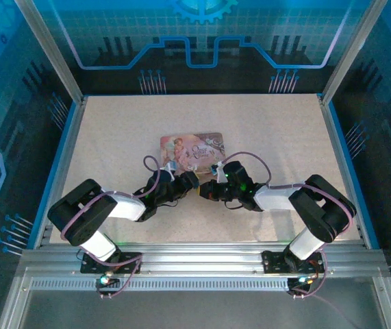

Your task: Unlock a padlock with a key

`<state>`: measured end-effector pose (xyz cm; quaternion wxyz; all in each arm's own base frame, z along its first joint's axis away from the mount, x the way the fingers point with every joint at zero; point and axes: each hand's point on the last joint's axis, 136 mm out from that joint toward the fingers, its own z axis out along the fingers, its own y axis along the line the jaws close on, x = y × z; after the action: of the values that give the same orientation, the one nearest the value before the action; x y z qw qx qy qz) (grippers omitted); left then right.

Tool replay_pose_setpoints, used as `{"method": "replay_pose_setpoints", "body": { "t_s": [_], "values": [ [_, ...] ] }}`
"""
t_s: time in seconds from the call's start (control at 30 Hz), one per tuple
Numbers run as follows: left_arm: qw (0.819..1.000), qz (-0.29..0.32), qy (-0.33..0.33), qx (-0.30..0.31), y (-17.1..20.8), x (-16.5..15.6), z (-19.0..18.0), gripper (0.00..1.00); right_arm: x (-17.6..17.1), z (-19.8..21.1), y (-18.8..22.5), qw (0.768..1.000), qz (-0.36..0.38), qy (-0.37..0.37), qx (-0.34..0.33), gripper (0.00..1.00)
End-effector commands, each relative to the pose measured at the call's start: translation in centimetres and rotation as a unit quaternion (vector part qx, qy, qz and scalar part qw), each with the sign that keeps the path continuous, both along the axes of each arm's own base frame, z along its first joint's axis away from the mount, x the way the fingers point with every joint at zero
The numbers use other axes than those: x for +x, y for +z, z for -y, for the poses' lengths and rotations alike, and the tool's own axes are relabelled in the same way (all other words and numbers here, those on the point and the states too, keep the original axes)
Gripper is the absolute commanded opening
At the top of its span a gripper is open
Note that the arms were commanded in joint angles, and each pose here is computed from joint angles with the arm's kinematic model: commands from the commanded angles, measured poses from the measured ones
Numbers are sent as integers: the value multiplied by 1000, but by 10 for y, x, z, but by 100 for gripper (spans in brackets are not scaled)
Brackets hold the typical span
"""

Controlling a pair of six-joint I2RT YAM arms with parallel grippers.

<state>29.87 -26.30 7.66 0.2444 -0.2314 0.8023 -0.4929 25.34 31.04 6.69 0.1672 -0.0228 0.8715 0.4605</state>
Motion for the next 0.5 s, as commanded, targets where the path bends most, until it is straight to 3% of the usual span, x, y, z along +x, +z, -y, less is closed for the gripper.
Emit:
{"method": "replay_pose_setpoints", "body": {
  "t_s": [0.0, 0.13, 0.47],
  "values": [
    [994, -72, -76, -36, -5, -33, 26, 42, 22, -9, 22, 998, 43, -15, 31, 2],
    [994, -69, -82, -37, -3, -34, 28, 37, 22, -9, 21, 999, 42, -15, 31, 2],
    [994, -62, -77, -40, 0, -32, 27, 7, 22, -5, 21, 999, 39, -16, 34, 6]
  ]
}}
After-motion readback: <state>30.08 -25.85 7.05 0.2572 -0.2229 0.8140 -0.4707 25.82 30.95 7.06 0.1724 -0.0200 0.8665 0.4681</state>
